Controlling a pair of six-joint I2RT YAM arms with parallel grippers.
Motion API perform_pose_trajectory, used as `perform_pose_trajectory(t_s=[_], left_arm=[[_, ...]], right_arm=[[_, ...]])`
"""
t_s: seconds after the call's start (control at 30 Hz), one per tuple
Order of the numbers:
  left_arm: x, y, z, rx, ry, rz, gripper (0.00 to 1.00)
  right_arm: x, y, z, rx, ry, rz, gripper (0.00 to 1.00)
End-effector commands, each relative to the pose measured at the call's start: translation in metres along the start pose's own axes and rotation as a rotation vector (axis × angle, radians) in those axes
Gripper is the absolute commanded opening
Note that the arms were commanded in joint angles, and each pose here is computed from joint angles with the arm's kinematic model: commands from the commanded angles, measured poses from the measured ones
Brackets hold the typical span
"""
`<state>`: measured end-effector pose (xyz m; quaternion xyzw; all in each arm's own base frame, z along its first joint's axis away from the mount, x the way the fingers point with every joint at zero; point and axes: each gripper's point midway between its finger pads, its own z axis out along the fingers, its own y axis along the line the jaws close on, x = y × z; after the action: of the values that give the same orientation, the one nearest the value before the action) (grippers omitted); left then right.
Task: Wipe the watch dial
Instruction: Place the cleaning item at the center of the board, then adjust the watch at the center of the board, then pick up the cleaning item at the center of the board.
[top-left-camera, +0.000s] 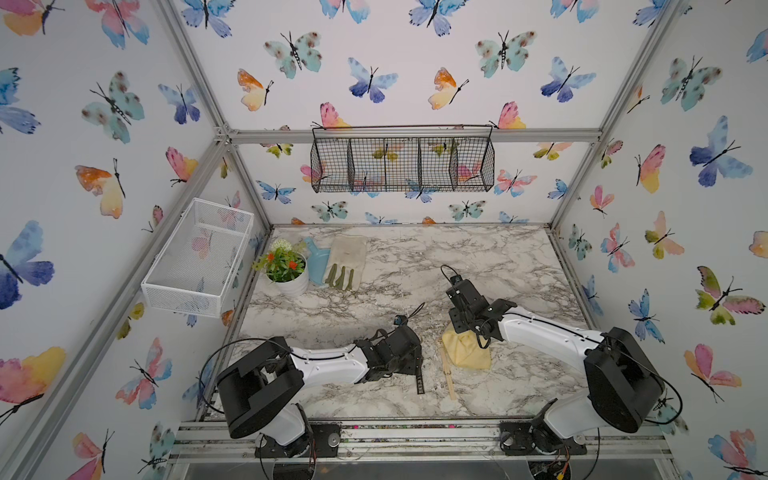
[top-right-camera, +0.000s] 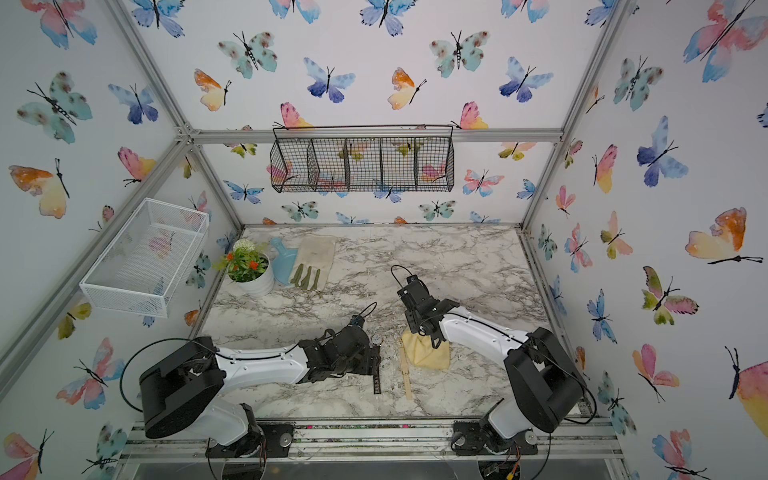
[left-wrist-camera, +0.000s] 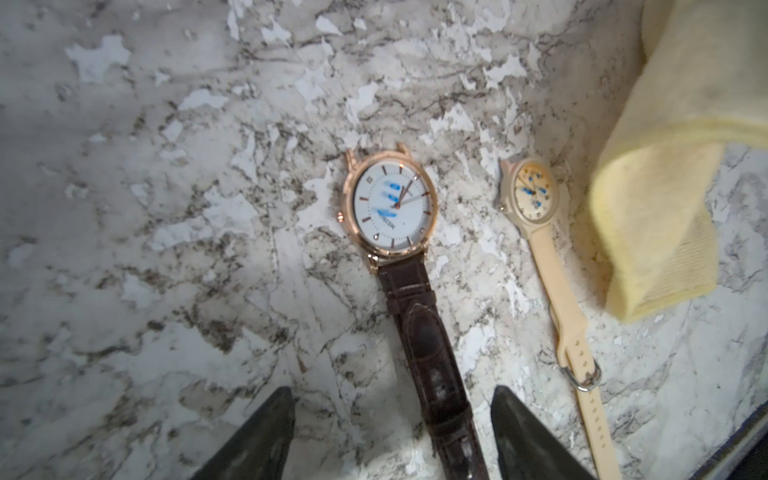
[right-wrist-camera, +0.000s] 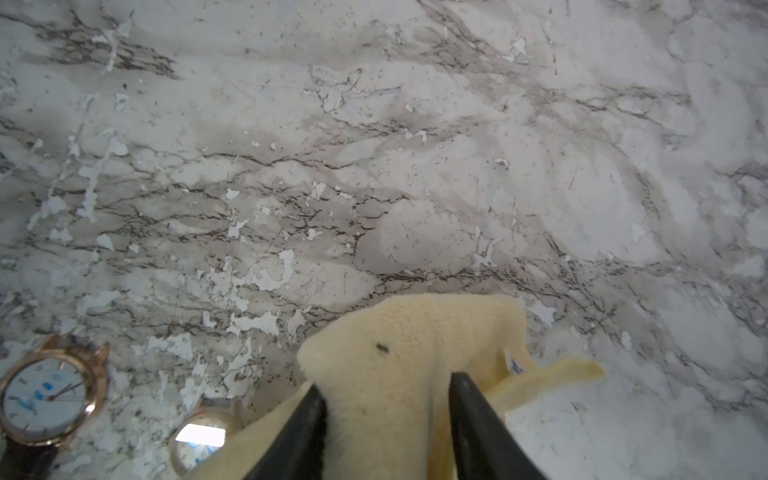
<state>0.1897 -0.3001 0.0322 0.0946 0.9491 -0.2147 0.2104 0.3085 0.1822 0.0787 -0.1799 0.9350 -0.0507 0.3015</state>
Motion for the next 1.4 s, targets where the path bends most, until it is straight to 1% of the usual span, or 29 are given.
perform_pose_trajectory(t_s=[0.0,0.1,0.23,0.33,0.47,0.53,0.67,0.77,1.0,1.13,1.37], left_arm=[[0.005,0.002,0.005,-0.039,0.008,0.009,0.75],[0.011,0.006,0.009,-0.061,0.026,0.011,0.75],[0.016,0.016,0.012,-0.104,0.044,0.014,0.75],[0.017,0.024,0.012,-0.149,0.046,0.022,0.75],[0.016,0.033,0.01,-0.204,0.048,0.037,0.74],[0.017,0.037,0.01,-0.228,0.051,0.046,0.74],[0.02,0.049,0.01,-0.288,0.058,0.056,0.72],[0.022,0.055,0.012,-0.316,0.069,0.066,0.72],[0.03,0.066,0.015,-0.354,0.095,0.075,0.72],[0.032,0.078,0.012,-0.377,0.098,0.078,0.71],[0.035,0.099,0.005,-0.401,0.116,0.079,0.71]], right_arm=[[0.004,0.008,0.008,-0.044,0.008,0.03,0.58],[0.011,0.011,0.012,-0.05,0.022,0.036,0.69],[0.023,0.012,0.017,-0.056,0.044,0.041,0.76],[0.029,0.014,0.021,-0.066,0.052,0.045,0.78],[0.032,0.019,0.027,-0.076,0.076,0.043,0.77],[0.032,0.021,0.029,-0.083,0.079,0.047,0.73],[0.033,0.027,0.032,-0.111,0.086,0.052,0.55],[0.033,0.029,0.033,-0.117,0.089,0.05,0.47],[0.027,0.03,0.024,-0.144,0.056,0.058,0.33],[0.022,0.035,0.017,-0.19,0.029,0.056,0.26],[0.011,0.042,0.005,-0.25,-0.013,0.06,0.17]])
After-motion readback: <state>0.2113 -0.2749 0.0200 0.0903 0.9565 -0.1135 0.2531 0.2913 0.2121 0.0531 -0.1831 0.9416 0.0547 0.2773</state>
